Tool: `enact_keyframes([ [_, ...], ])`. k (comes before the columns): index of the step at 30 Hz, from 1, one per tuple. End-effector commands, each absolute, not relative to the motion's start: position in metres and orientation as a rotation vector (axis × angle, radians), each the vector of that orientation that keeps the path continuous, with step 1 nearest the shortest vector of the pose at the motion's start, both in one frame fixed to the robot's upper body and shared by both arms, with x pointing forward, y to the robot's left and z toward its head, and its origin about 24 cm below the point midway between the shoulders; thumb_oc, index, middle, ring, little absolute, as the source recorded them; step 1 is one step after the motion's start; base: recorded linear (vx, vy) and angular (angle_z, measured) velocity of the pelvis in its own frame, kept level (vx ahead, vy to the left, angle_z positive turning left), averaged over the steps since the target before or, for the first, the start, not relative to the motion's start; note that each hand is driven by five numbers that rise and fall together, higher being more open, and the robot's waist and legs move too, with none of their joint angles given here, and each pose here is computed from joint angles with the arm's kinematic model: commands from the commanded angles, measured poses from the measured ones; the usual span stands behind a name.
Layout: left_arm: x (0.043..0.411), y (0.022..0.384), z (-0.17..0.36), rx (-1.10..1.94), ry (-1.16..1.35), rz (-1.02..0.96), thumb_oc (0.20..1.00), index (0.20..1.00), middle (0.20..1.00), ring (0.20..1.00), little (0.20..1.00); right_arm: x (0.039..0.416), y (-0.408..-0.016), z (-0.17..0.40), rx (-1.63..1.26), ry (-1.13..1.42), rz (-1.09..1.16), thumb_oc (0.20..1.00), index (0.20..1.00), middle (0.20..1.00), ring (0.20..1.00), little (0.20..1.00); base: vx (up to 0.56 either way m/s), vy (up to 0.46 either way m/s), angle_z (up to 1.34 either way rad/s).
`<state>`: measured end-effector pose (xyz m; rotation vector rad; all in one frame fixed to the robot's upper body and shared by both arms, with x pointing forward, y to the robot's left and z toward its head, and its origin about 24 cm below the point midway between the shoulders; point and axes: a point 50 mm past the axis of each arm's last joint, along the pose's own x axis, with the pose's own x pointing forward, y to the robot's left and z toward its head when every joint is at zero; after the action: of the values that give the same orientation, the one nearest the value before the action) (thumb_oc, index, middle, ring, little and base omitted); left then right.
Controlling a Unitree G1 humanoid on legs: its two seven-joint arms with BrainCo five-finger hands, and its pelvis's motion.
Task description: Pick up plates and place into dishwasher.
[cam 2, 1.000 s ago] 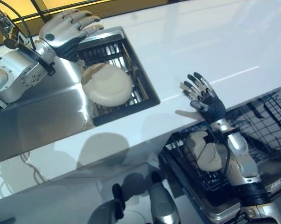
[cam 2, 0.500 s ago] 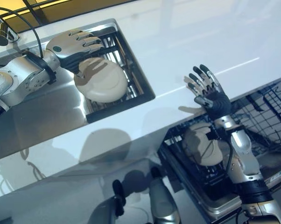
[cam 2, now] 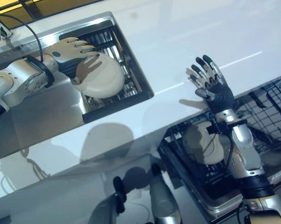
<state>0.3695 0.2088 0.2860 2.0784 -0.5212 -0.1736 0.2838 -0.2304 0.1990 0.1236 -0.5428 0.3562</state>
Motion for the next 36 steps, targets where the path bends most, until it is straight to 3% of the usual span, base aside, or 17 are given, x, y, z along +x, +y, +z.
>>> enact_keyframes([
  [1, 0.361, 0.218, 0.314, 2.134, -0.502, -0.116, 1.0, 1.0, 1.0, 1.0, 1.0, 0.284, -0.237, 0.213, 0.13, -0.619, 0.33, 1.0, 1.0, 1.0, 1.0, 1.0, 0.0, 0.0, 0.0],
  [10, 0.351, 0.216, 0.31, 2.168, -0.491, -0.209, 1.0, 1.0, 1.0, 1.0, 1.0, 0.283, -0.239, 0.214, 0.129, -0.622, 0.309, 1.0, 1.0, 1.0, 1.0, 1.0, 0.0, 0.0, 0.0],
  [26, 0.339, 0.23, 0.324, 2.185, -0.577, -0.094, 1.0, 1.0, 1.0, 1.0, 1.0, 0.279, -0.243, 0.211, 0.144, -0.618, 0.295, 1.0, 1.0, 1.0, 1.0, 1.0, 0.0, 0.0, 0.0],
  [29, 0.337, 0.236, 0.329, 2.257, -0.69, 0.015, 1.0, 1.0, 1.0, 1.0, 1.0, 0.279, -0.243, 0.212, 0.142, -0.615, 0.3, 1.0, 1.0, 1.0, 1.0, 1.0, 0.0, 0.0, 0.0],
  [36, 0.339, 0.239, 0.315, 2.26, -0.814, 0.036, 1.0, 1.0, 1.0, 1.0, 1.0, 0.279, -0.241, 0.212, 0.153, -0.633, 0.295, 1.0, 1.0, 1.0, 1.0, 1.0, -0.02, -0.019, 0.0],
])
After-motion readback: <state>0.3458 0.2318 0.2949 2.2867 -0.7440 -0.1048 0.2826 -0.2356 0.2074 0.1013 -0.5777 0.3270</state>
